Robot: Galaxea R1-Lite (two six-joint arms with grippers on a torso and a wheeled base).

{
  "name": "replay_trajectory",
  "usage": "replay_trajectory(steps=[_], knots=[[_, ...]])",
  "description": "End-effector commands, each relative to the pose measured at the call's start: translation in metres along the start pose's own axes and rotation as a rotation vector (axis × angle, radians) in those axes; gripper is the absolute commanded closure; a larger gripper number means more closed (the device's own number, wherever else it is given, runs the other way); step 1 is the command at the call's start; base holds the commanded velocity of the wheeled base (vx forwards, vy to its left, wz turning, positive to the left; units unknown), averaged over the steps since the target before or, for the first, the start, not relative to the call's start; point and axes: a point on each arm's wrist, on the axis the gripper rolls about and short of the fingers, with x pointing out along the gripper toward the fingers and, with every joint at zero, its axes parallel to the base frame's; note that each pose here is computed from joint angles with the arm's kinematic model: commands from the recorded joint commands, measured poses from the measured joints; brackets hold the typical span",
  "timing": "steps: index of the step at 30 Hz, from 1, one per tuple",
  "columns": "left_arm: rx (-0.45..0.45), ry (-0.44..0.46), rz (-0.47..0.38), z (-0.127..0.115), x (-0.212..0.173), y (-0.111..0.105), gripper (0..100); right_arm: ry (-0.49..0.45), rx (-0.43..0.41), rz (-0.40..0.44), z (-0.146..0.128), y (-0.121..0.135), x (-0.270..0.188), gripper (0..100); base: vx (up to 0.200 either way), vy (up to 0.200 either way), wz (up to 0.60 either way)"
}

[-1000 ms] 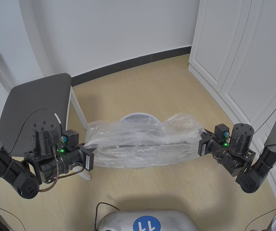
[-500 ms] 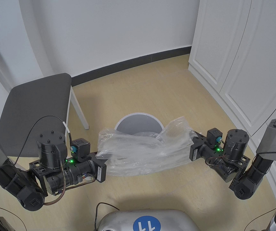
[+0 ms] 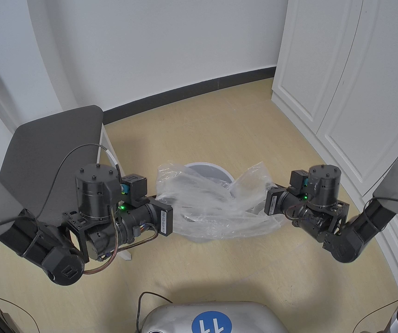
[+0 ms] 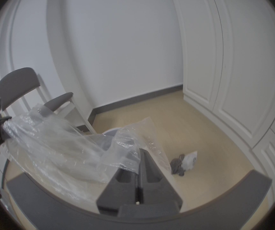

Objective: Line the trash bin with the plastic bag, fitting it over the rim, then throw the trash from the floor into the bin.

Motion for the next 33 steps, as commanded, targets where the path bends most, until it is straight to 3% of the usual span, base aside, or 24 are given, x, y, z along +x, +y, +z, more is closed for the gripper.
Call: replay_trajectory(steps=[1, 2, 4, 9, 14, 20, 33], knots=[[-0.031, 0.035, 0.043, 0.025, 0.023, 0.012, 100, 0.005, 0.251, -0.011, 0.083, 0.006, 0.019, 100, 0.000, 0.000, 0.00], [-0.033, 0.037, 0.045, 0.024, 0.023, 0.012, 100, 0.007, 0.257, -0.010, 0.084, 0.006, 0.019, 100, 0.000, 0.000, 0.00], [-0.083, 0.040, 0.065, 0.027, 0.028, 0.020, 100, 0.052, 0.348, -0.004, 0.091, 0.004, 0.030, 100, 0.000, 0.000, 0.00], [-0.117, 0.042, 0.087, 0.032, 0.034, 0.029, 100, 0.090, 0.456, -0.029, 0.078, 0.000, 0.047, 100, 0.000, 0.000, 0.00], [-0.145, 0.052, 0.113, 0.032, 0.040, 0.038, 100, 0.085, 0.491, -0.038, 0.075, -0.001, 0.060, 100, 0.000, 0.000, 0.00], [-0.176, 0.091, 0.184, 0.025, 0.054, 0.066, 100, 0.083, 0.558, -0.038, 0.068, 0.005, 0.077, 100, 0.000, 0.000, 0.00], [-0.187, 0.128, 0.204, 0.013, 0.067, 0.075, 100, 0.166, 0.580, -0.028, 0.024, 0.027, 0.105, 100, 0.000, 0.000, 0.00]])
